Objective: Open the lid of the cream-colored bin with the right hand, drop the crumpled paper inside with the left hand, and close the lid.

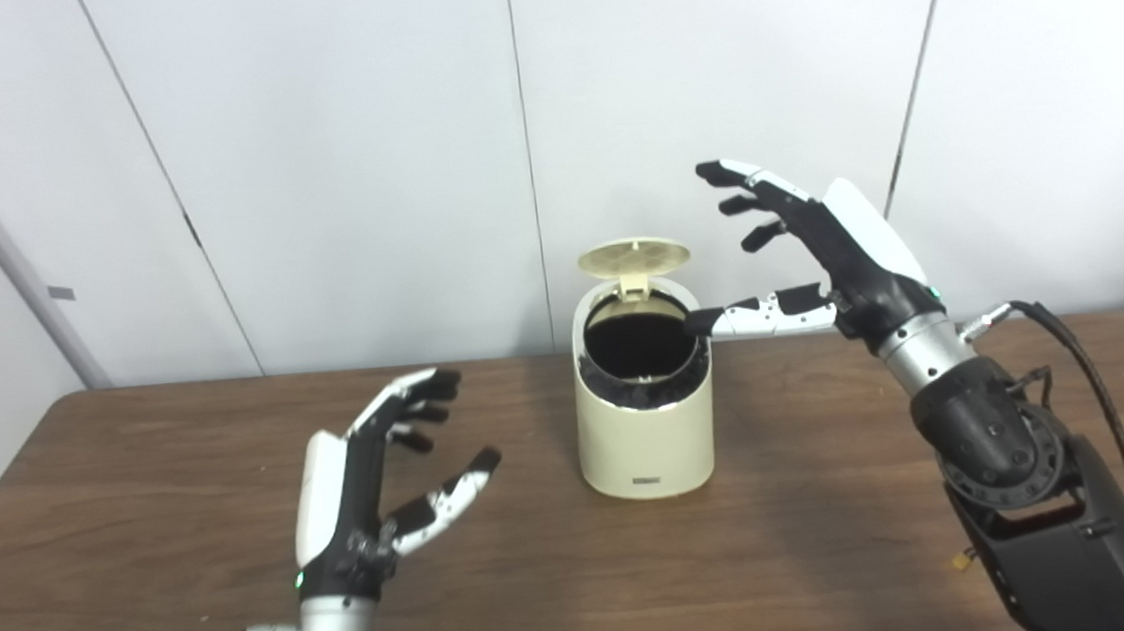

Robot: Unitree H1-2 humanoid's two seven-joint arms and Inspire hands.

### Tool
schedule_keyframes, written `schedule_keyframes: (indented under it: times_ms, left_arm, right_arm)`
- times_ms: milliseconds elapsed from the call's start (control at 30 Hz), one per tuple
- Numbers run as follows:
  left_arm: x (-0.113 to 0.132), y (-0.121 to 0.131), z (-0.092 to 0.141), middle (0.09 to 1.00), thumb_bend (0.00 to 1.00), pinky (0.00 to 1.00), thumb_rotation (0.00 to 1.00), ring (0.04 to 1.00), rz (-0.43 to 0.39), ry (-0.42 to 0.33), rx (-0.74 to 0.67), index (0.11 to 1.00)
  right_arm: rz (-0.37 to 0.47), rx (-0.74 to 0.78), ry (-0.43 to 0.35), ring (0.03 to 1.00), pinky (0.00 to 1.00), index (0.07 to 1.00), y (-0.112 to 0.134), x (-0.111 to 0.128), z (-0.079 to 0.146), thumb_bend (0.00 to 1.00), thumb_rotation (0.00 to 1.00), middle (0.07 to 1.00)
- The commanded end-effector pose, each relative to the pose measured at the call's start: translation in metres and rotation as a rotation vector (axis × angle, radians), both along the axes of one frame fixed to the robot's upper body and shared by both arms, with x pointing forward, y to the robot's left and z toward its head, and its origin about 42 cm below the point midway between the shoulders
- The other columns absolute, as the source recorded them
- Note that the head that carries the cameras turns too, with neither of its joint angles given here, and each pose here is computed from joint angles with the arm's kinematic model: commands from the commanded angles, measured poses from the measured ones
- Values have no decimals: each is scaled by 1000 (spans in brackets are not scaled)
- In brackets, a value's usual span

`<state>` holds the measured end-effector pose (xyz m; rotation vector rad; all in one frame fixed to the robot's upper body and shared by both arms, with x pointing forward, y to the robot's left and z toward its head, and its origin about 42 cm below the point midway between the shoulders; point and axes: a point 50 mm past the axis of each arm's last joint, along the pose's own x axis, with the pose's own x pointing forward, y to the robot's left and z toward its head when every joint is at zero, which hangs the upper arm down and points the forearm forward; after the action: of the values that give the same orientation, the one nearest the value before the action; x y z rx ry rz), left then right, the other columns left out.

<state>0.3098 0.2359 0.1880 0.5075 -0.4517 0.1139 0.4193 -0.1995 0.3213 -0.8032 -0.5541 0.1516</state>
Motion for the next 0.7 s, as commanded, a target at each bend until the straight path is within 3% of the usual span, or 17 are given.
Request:
schedule_keyframes:
  times_ms: [0,167,367,567,667]
  left_arm:
    - [0,6,8,715,630,542,176,658,-11,-24,10,739]
    - [-8,15,-17,710,635,543,152,651,1,83,26,738]
    - [-15,17,-51,706,659,547,51,644,-23,224,40,728]
    - [-19,11,-69,684,675,531,0,626,-42,300,61,713]
    - [-19,10,-75,682,680,544,0,629,-46,322,61,704]
  right_arm:
    - [5,-17,-83,814,609,862,0,5,31,737,428,879]
    - [21,-14,-80,834,616,858,4,6,35,731,397,892]
    - [45,-28,-86,829,627,867,9,9,42,713,371,901]
    - [31,-71,-95,808,604,868,11,10,45,720,421,890]
    - [31,-88,-90,843,643,870,11,9,46,708,432,901]
